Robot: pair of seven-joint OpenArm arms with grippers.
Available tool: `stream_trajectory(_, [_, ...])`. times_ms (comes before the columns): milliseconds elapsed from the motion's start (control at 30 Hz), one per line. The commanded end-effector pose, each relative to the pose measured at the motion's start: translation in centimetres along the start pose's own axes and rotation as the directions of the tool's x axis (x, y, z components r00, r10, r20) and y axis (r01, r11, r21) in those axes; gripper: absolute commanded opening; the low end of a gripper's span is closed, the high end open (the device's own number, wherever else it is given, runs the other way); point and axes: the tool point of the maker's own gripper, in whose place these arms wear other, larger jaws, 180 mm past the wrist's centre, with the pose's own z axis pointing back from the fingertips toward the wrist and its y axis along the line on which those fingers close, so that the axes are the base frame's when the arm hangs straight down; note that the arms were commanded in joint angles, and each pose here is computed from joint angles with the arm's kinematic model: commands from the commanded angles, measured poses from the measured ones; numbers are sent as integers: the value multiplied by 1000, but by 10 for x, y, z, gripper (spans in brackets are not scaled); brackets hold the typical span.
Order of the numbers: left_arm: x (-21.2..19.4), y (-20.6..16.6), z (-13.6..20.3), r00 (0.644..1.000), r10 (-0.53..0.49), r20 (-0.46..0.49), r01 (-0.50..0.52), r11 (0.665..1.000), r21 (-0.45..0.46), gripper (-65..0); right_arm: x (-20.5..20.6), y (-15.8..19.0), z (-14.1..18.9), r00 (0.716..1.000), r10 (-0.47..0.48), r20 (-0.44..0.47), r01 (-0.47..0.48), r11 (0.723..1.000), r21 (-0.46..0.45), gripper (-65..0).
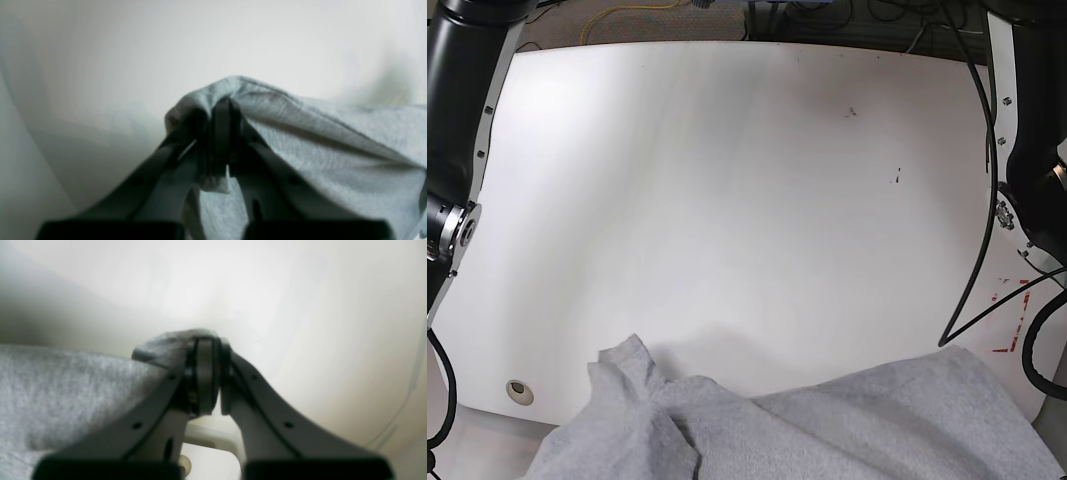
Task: Fold the T-shirt properly
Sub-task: 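Raise the held shirt high with both grippers to let it hang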
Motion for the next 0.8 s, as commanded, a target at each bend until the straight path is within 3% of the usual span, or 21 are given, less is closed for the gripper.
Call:
stream_trajectory(0, [21,5,-1,998,-3,62,2,1000,6,-650,29,-22,9,997,-3,76,7,999,-49,-642])
stream_trajectory(200, [14,4,-1,999,3,46,-3,1000,2,-650,12,-24,10,999,-1,43,3,999,-53,-642])
stream_trajectory(400, [-28,-1,2,999,24,-41,-24,1000,-7,-650,-24,-15,14,1000,24,-19,-25,999,-37,-642])
stream_trajectory(600, [-77,-9,11,988,44,-146,-47,999,-16,-650,-84,-9,33,996,-19,-89,14,999,-50,-642])
stream_trajectory(767, [-103,-13,28,978,13,-209,-17,1000,-15,-650,-121,11,47,989,11,-146,-14,1000,-19,-642])
